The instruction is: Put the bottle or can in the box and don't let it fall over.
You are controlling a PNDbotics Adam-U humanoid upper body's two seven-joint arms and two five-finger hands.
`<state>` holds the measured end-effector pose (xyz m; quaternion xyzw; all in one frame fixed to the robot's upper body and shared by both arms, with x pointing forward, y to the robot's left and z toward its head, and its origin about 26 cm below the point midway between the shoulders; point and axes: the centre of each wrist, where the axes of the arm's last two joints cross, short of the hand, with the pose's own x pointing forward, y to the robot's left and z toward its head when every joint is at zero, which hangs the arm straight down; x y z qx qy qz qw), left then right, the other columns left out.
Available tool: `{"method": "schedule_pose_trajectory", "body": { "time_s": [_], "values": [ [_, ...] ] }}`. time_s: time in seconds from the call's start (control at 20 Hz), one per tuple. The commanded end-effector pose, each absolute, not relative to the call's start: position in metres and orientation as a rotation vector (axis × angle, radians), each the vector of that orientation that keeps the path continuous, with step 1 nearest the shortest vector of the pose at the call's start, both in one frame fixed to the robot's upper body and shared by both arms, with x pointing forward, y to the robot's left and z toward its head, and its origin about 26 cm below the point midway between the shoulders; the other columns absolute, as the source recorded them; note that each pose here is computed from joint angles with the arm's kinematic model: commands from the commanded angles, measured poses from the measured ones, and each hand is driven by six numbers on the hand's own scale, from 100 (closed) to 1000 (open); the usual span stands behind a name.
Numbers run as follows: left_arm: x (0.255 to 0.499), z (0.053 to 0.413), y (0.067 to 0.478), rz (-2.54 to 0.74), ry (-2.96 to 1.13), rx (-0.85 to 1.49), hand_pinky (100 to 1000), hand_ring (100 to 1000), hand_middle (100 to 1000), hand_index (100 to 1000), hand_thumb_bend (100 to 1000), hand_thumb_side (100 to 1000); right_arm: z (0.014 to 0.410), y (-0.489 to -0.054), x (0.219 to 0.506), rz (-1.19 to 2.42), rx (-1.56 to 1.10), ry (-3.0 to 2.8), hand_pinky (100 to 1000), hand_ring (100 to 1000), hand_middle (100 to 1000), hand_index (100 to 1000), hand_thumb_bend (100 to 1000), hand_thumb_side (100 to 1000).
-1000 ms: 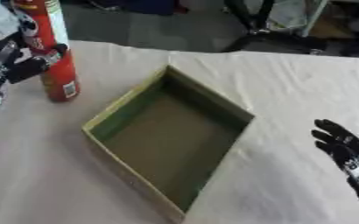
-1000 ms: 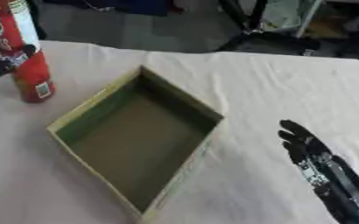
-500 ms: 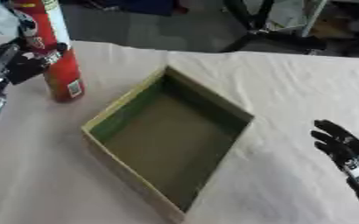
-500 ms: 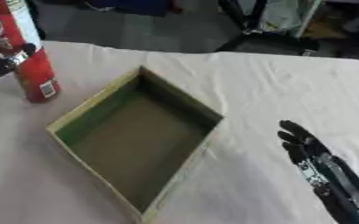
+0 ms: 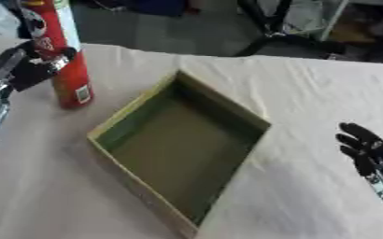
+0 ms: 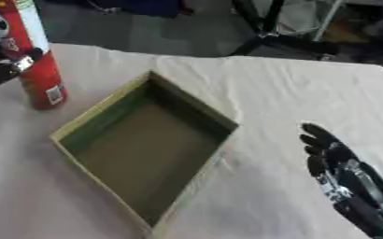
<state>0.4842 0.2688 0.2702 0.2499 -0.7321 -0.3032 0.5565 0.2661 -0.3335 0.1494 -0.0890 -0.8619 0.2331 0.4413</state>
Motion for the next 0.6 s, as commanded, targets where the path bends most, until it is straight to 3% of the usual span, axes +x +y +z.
{"method": "schedule_pose_trajectory", "body": {
  "time_s": [0.05,0.25,0.35,0.4,0.45,0.6],
  "values": [
    [0.483,0.282,0.269,-0.738,-1.75,0.614,1000,1000,1000,901,408,710,0.18,-0.348,0.267,0.653,-0.331,-2.177,984,1000,1000,1000,100,653],
    [0.483,0.282,0.268,-0.753,-1.751,0.618,1000,1000,1000,900,408,715,0.211,-0.357,0.271,0.68,-0.538,-2.29,968,999,1000,1000,100,487],
    [0.482,0.282,0.266,-0.763,-1.755,0.613,1000,1000,1000,901,410,715,0.229,-0.359,0.273,0.737,-0.674,-2.393,958,968,1000,928,100,277],
    [0.482,0.283,0.265,-0.77,-1.758,0.609,1000,1000,1000,901,410,715,0.235,-0.358,0.274,0.772,-0.733,-2.436,956,963,1000,912,100,238],
    [0.482,0.283,0.263,-0.775,-1.761,0.606,1000,1000,1000,901,410,714,0.242,-0.356,0.276,0.81,-0.784,-2.473,952,948,955,869,100,152],
    [0.482,0.284,0.261,-0.785,-1.764,0.601,1000,1000,1000,899,411,717,0.259,-0.353,0.281,0.917,-0.915,-2.537,948,924,816,798,100,100]
  ]
}}
